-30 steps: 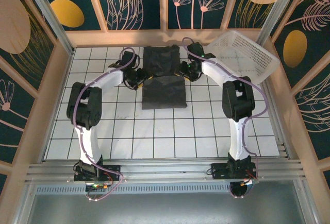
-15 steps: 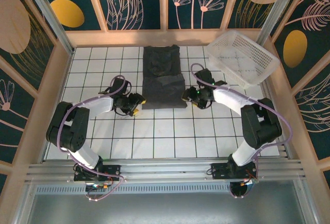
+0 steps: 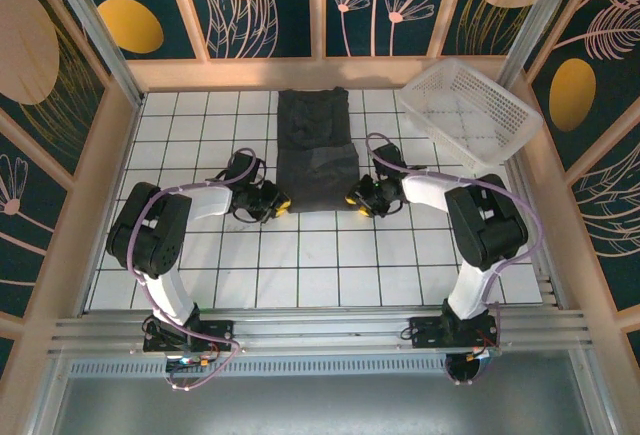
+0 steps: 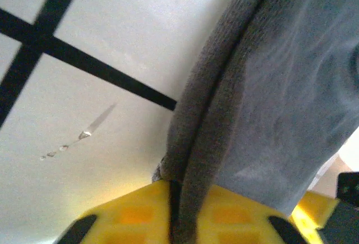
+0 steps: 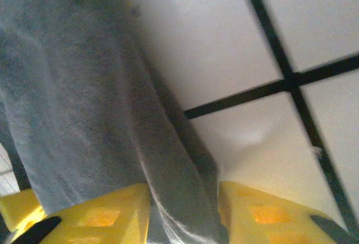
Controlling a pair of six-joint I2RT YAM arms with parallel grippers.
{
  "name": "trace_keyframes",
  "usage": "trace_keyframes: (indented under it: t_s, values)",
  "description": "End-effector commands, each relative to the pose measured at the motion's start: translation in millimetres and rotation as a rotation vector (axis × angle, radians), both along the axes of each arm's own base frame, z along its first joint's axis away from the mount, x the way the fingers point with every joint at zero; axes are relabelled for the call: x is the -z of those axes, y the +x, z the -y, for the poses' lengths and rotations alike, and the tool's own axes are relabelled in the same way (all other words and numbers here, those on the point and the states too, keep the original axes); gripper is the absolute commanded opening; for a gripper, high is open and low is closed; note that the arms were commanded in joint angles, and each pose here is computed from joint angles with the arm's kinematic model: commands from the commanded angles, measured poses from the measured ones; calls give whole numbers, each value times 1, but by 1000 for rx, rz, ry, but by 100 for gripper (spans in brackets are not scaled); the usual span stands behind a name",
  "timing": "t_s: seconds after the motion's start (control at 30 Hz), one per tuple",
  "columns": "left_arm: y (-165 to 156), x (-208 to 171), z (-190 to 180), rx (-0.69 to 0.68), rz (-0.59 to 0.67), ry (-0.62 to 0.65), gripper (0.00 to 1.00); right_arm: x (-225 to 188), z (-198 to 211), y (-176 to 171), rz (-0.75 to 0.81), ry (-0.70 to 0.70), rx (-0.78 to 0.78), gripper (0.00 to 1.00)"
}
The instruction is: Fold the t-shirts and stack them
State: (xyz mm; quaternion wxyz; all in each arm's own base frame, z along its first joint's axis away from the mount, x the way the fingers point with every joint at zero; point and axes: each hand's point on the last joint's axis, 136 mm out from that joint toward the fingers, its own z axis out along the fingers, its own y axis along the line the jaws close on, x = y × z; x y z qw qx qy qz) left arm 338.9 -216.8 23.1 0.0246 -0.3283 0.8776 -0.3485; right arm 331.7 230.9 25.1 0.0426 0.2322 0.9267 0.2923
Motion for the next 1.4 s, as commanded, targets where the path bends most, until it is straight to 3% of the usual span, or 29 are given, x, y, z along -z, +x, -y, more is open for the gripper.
trace_keyframes:
  t_s: [0.0, 0.1, 0.3, 0.63, 0.77, 1.03, 1.37]
  values:
    - [6, 2, -1, 6, 6, 44, 0, -5, -9, 14, 19, 17, 25, 16]
    - [3, -5, -5, 8, 16, 62, 0, -14, -3, 20, 50, -33, 29, 0]
    - [-30, -3, -11, 47, -16, 39, 0, -16, 2, -15, 19, -65, -41, 0]
    - [-131, -12, -23, 209, -96, 15, 0, -23, -3, -156, -132, -90, -289, 0]
    - [-153, -32, -26, 211, -68, -25, 0, -47, -1, -169, -101, -74, -276, 0]
    - [-111, -118, -20, 97, 157, -87, 0, -104, -3, -136, 14, -53, -166, 0]
    - [-11, -197, -3, 14, 339, -100, 0, -175, 0, -29, 165, -19, -40, 0]
